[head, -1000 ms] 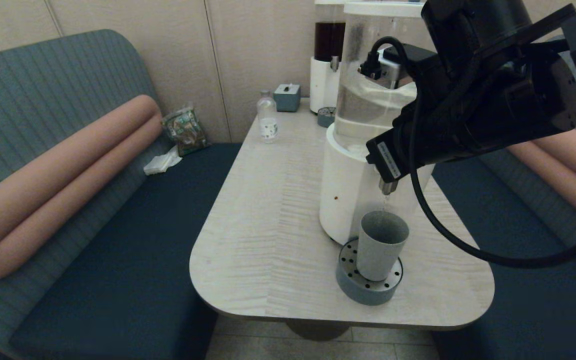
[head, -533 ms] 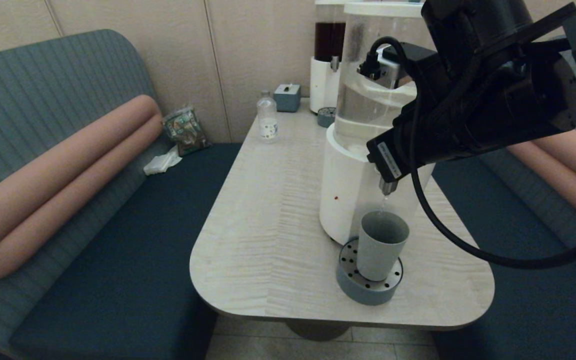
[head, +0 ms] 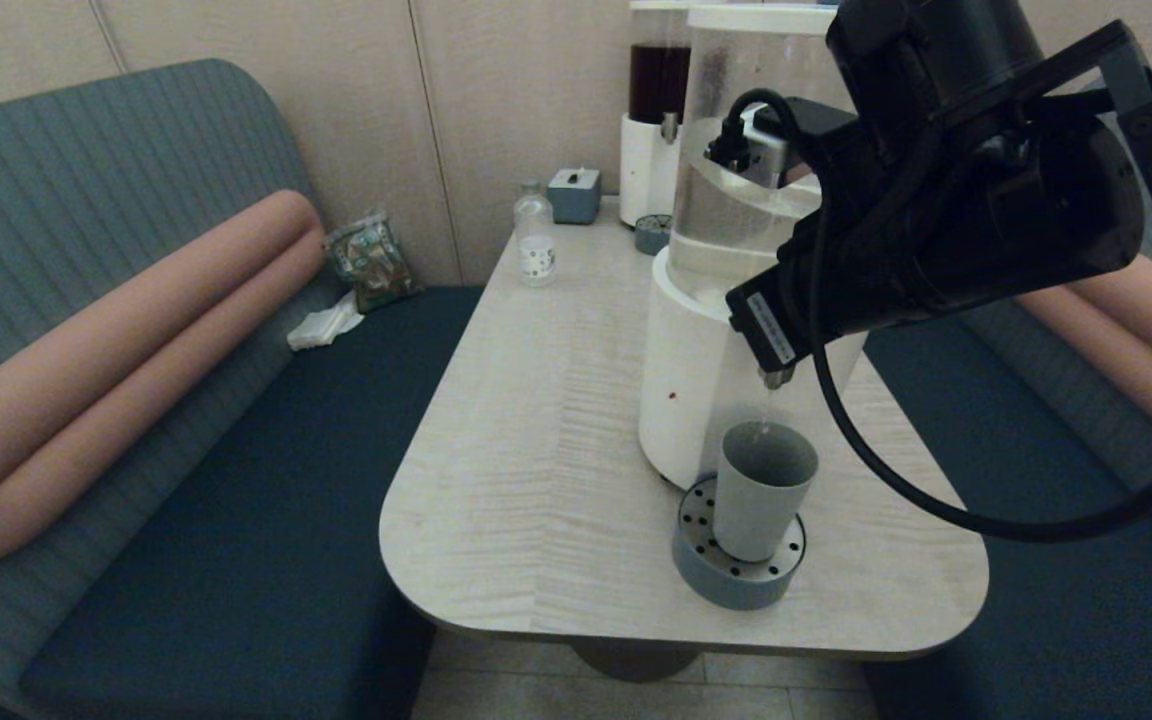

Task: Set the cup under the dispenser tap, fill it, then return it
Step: Turn off the faucet

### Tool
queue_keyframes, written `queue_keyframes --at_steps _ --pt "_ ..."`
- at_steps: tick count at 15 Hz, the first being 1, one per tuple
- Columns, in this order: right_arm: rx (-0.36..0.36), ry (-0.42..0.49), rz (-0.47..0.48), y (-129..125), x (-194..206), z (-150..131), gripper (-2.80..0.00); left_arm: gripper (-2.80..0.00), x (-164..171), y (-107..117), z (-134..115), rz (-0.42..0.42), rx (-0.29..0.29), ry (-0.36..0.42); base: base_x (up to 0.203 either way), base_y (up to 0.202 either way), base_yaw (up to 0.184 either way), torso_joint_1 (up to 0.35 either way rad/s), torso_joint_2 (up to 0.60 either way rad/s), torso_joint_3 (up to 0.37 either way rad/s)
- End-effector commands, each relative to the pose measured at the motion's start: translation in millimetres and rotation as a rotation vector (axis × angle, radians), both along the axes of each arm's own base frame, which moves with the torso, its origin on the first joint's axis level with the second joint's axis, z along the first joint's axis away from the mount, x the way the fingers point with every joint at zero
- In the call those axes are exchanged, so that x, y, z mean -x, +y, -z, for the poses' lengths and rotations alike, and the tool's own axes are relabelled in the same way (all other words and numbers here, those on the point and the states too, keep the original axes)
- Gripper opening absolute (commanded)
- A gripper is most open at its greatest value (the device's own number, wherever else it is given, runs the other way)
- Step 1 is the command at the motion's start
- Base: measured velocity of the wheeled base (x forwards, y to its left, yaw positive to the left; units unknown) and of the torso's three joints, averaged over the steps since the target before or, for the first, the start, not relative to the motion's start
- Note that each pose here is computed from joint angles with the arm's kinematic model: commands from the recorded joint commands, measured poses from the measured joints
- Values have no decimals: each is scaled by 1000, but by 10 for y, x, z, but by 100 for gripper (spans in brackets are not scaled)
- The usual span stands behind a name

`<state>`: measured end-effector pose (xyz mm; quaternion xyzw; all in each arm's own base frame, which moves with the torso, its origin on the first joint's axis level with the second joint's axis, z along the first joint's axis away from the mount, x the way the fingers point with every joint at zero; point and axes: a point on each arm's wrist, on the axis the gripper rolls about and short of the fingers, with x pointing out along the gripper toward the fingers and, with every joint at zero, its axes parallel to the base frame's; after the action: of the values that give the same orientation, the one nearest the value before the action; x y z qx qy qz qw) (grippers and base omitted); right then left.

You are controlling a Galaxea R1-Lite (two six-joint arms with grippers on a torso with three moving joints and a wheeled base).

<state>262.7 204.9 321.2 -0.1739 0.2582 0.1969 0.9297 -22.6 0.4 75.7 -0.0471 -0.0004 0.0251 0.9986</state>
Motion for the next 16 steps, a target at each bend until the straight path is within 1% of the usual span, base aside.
queue_keyframes --at_steps 1,8,16 --pt "9 4 2 16 -24 25 -280 -280 -2 0 4 0 2 3 0 0 0 0 0 0" --pt "30 -35 20 33 -62 23 -280 -280 -2 0 4 -2 1 3 0 0 0 0 0 0" --pt "46 -45 54 -14 -84 18 -280 -280 -2 0 4 0 2 2 0 0 0 0 0 0"
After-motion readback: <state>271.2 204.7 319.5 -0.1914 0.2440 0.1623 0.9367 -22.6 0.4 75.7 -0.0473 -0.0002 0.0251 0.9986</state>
